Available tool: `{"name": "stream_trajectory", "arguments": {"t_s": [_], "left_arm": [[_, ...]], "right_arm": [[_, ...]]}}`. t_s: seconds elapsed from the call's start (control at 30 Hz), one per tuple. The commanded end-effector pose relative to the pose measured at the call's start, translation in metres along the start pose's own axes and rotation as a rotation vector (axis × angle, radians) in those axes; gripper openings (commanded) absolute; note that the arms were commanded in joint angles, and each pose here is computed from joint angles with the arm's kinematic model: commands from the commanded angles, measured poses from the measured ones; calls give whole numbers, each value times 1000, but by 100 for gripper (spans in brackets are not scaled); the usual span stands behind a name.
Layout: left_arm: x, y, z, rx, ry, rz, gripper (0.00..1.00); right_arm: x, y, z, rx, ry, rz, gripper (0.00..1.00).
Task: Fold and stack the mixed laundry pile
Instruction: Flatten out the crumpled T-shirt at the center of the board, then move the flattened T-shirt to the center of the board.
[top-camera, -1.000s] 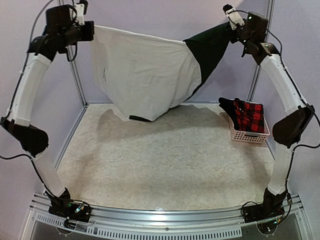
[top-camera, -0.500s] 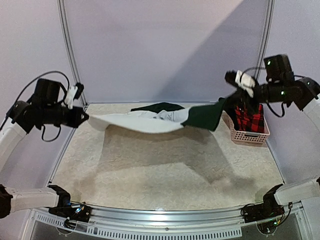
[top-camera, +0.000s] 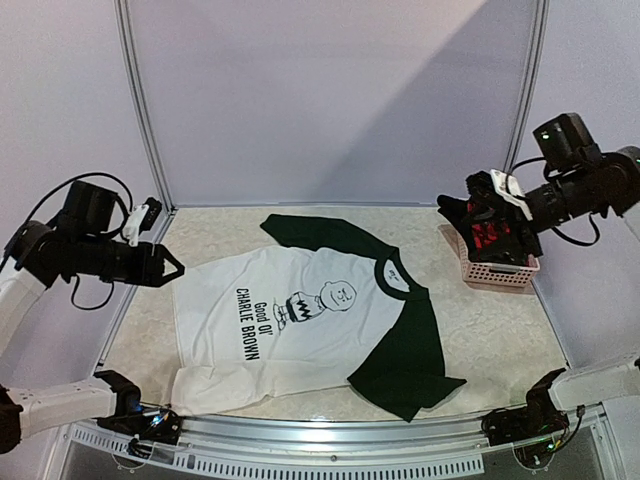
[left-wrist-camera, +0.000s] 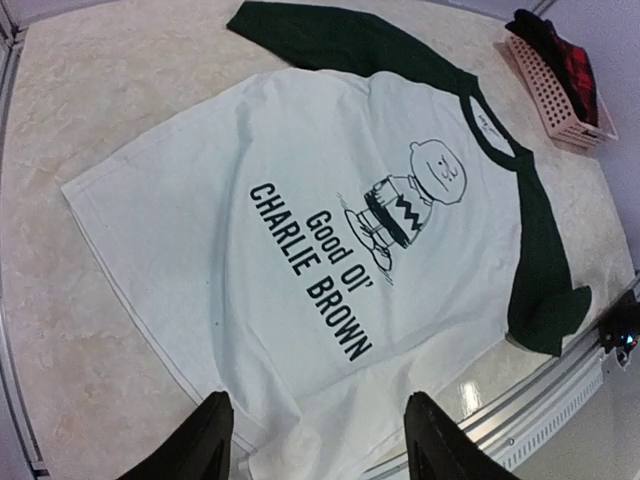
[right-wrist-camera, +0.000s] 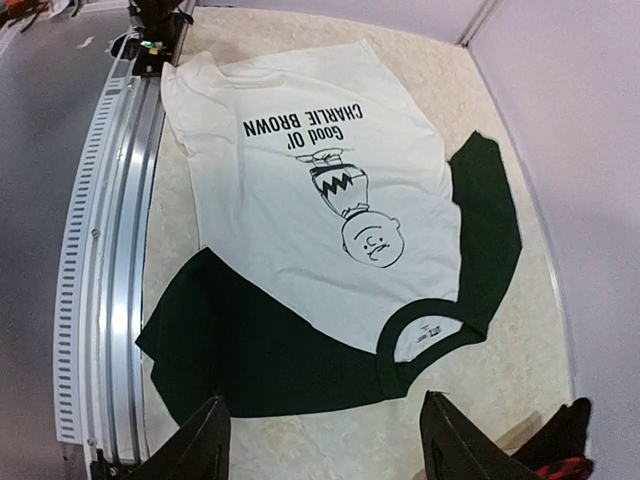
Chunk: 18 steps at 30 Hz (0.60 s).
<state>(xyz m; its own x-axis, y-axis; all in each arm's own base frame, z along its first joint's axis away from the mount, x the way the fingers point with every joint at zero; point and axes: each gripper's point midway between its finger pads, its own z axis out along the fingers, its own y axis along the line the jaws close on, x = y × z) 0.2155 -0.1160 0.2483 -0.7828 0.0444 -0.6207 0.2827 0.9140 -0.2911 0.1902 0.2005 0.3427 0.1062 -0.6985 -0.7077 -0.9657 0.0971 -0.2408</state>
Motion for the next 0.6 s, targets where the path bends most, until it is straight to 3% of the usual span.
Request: {"name": "stream_trajectory", "arguments": {"t_s": [0.0,0.1,0.23,0.43,0.57], "left_arm": [[-39,36,38,-197,-27,-38,61],[-55,83,61,-392,-47,-114,61],[-58,116,94,-419,-57,-259,61],[-35,130,139,-415,52,-285,59],[-10,139,168,-409,120,-320,52]], "right_arm": [[16,-59,61,3,36,155,62],[43,-124,111,99,107,327,57],[96,-178,176,189,257,450,53],[166,-203,248,203,419,472,48],[186,-208,280,181,435,486,45]]}}
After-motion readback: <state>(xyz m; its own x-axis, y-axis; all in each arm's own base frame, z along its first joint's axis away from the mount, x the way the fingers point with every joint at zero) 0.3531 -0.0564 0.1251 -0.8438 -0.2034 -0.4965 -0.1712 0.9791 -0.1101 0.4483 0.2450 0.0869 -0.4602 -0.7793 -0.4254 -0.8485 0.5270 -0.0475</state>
